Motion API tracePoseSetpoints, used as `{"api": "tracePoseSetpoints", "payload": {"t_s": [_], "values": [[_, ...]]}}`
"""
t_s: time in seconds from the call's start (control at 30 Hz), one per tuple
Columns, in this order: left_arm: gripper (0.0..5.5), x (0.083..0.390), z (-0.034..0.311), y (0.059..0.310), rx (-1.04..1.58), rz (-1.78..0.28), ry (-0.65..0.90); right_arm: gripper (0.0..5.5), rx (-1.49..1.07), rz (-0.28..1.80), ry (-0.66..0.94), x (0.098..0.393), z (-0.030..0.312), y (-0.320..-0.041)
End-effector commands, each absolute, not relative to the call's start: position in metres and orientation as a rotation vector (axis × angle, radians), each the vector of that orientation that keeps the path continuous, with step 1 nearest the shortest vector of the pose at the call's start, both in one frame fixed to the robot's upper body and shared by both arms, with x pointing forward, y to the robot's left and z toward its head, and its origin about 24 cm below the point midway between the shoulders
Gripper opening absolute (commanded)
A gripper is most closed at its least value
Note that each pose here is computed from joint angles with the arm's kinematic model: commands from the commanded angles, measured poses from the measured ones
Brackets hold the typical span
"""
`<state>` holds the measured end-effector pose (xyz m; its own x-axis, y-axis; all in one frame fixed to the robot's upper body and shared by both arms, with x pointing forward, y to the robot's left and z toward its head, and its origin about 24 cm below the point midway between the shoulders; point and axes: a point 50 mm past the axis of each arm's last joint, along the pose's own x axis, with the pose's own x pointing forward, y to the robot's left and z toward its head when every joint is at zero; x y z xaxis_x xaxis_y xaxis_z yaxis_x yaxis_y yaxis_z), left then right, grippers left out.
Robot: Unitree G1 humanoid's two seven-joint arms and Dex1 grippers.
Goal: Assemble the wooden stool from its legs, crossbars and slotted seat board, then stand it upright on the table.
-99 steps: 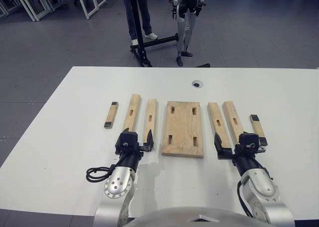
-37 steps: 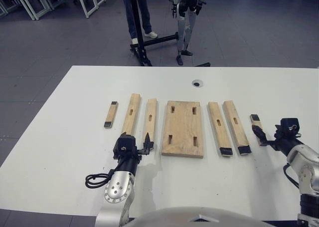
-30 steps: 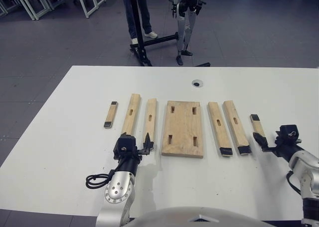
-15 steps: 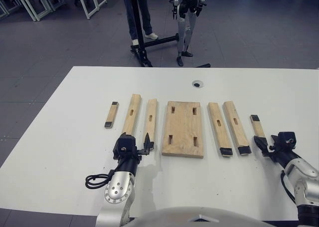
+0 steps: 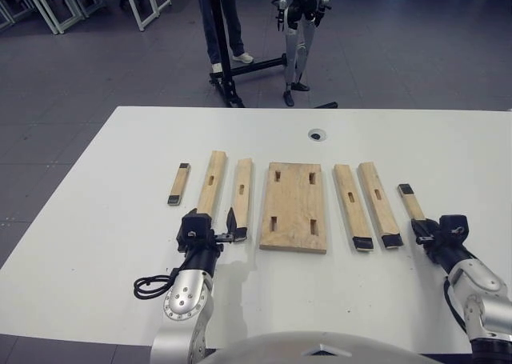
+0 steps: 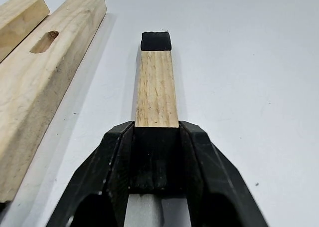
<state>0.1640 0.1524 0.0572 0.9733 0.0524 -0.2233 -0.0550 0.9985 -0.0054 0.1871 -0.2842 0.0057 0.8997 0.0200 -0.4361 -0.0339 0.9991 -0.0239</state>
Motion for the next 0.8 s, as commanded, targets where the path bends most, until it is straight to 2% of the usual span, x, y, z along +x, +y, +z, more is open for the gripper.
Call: {"api": "tracePoseSetpoints", "payload": {"t_s": [0.03,0.1,0.17,0.23,0.3,0.43,0.53,0.63,0.8], "values": [[4.22,0.181,0.052,0.166,-0.071,0.038,0.257,1.29,0.028,-0.029,0.662,0.169,-0.033,-0.283],[4.22,0.218,0.071,0.177,0.028,-0.076,0.207,1.29,-0.032,-0.055,0.44,0.224,0.019,-0.297],[4.22,0.249,0.101,0.176,-0.006,-0.266,0.157,1.29,-0.088,-0.049,0.215,0.268,0.08,-0.295],[4.22,0.264,0.124,0.172,-0.109,-0.474,0.124,1.29,-0.132,0.028,0.042,0.291,0.126,-0.277],[4.22,0.277,0.139,0.177,-0.232,-0.61,0.138,1.29,-0.179,0.178,-0.069,0.303,0.149,-0.243],[4.22,0.294,0.164,0.173,-0.748,-0.997,0.196,1.29,-0.251,0.457,-0.183,0.305,0.151,-0.175],[4.22,0.303,0.17,0.173,-1.014,-1.121,0.234,1.29,-0.259,0.651,-0.261,0.286,0.151,-0.126],[4.22,0.312,0.172,0.174,-1.149,-1.119,0.238,1.29,-0.25,0.688,-0.296,0.279,0.154,-0.11],[4.22,0.312,0.175,0.164,-1.157,-1.109,0.253,1.29,-0.235,0.686,-0.308,0.271,0.154,-0.1]]}}
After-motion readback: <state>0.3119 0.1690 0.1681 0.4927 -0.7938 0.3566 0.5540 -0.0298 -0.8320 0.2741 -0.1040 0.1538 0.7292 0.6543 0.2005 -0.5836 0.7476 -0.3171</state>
